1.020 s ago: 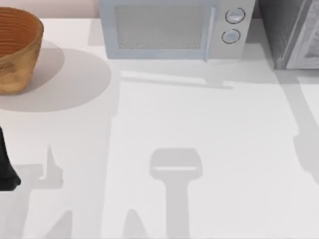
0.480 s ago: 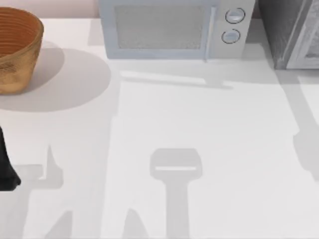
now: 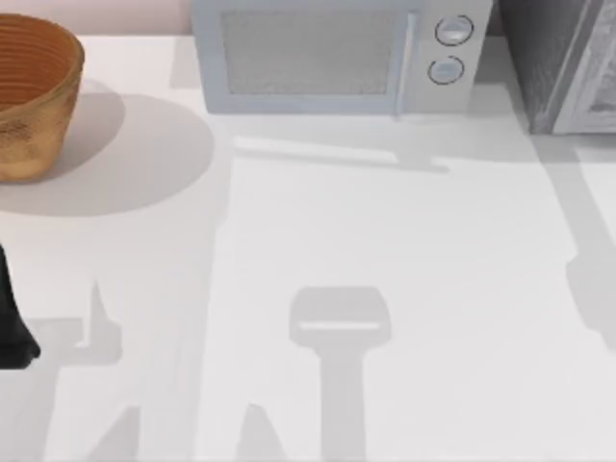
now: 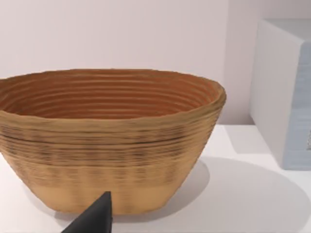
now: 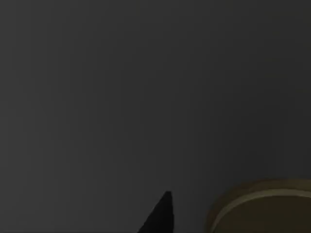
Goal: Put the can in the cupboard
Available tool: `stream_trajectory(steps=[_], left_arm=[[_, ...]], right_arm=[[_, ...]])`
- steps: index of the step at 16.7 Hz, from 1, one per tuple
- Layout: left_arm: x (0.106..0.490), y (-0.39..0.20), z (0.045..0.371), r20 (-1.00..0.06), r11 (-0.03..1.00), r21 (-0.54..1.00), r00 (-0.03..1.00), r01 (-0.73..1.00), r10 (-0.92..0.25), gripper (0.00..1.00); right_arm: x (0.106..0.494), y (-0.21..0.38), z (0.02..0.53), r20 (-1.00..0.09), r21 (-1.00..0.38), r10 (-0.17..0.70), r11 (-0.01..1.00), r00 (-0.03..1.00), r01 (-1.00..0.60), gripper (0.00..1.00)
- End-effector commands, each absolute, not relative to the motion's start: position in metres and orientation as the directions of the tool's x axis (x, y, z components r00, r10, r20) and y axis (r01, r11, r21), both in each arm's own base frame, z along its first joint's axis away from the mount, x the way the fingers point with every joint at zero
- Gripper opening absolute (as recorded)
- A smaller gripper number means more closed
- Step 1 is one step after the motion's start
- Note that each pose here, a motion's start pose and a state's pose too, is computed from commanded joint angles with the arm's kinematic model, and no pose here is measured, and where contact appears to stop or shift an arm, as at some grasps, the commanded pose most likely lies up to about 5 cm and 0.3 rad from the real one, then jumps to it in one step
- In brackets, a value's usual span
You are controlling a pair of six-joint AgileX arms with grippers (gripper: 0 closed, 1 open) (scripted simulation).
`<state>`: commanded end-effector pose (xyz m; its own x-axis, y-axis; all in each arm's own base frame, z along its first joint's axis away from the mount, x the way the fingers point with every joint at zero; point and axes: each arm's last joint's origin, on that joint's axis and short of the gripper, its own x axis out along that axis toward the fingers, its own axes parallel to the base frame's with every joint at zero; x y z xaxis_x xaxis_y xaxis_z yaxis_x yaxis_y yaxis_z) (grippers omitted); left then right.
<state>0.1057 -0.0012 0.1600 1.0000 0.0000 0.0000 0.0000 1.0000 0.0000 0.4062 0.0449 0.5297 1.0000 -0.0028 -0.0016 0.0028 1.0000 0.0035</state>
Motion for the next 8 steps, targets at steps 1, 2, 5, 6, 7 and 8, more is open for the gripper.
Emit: stream_trajectory(steps=[1,2,5,6,7,8], left_arm=[[0.1057,-0.0012,0.1600,0.000,1.000,0.000,1.000,0.000,0.000,1.00],[0.1057,-0.0012,0.1600,0.000,1.000,0.000,1.000,0.000,0.000,1.00],[0.1057,-0.0012,0.1600,0.000,1.000,0.000,1.000,0.000,0.000,1.00],[0.1057,-0.0012,0.1600,0.000,1.000,0.000,1.000,0.000,0.000,1.00],[0.1057,-0.0012,0.1600,0.000,1.000,0.000,1.000,0.000,0.000,1.00],[0.1057,-0.0012,0.1600,0.000,1.000,0.000,1.000,0.000,0.000,1.00]], right_arm=[[0.4062,0.0449,0.5297,-0.002,0.003,-0.003,1.000,1.000,0.003,0.90],[0.4062,0.0449,0.5297,-0.002,0.003,-0.003,1.000,1.000,0.003,0.98],[0.4062,0.0449,0.5297,-0.002,0.003,-0.003,1.000,1.000,0.003,1.00],[0.4062,0.0449,0.5297,-0.002,0.003,-0.003,1.000,1.000,0.003,1.00],[0.4062,0.0449,0.5297,-0.002,0.003,-0.003,1.000,1.000,0.003,1.00],[0.4062,0.0449,0.5297,-0.002,0.003,-0.003,1.000,1.000,0.003,1.00]])
